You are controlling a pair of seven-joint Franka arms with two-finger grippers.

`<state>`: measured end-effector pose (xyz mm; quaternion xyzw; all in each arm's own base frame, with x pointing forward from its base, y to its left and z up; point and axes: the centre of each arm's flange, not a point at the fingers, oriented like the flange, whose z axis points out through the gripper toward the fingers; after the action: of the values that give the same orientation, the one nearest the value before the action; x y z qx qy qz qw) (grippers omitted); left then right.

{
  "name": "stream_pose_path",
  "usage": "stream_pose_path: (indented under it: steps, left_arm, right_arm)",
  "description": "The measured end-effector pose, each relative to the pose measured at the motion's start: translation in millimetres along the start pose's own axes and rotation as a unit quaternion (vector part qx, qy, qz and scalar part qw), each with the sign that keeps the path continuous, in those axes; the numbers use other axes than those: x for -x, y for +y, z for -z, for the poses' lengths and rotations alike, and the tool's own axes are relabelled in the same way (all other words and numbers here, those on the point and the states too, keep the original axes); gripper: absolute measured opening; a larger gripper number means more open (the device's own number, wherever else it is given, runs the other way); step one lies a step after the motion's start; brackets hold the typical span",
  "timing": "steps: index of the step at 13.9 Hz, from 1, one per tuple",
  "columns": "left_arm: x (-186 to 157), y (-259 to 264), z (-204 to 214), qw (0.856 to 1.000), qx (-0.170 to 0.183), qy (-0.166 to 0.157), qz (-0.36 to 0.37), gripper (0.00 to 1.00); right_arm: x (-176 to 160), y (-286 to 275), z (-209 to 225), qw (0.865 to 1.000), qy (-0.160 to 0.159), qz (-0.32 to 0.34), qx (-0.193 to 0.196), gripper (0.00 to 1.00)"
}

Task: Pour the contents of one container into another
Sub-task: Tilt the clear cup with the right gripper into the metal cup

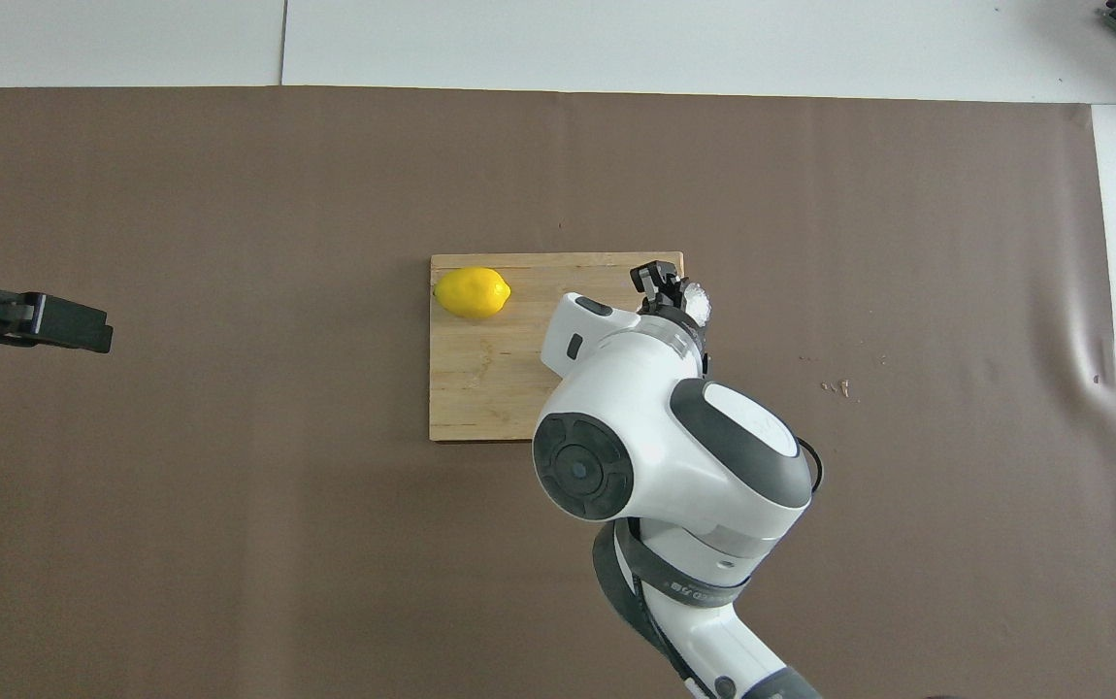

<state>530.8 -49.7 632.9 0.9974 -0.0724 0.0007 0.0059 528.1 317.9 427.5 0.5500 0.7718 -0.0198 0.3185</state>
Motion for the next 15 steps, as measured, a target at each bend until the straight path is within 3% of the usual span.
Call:
stream_pose_path:
  steps: [15]
  left_arm:
    - [0.0, 0.0, 0.0, 1.000, 0.000, 0.000, 0.000, 1.00]
  right_arm:
    - [-13.0, -10.0, -0.1, 0.998, -0.031, 0.054, 0.021, 0.50]
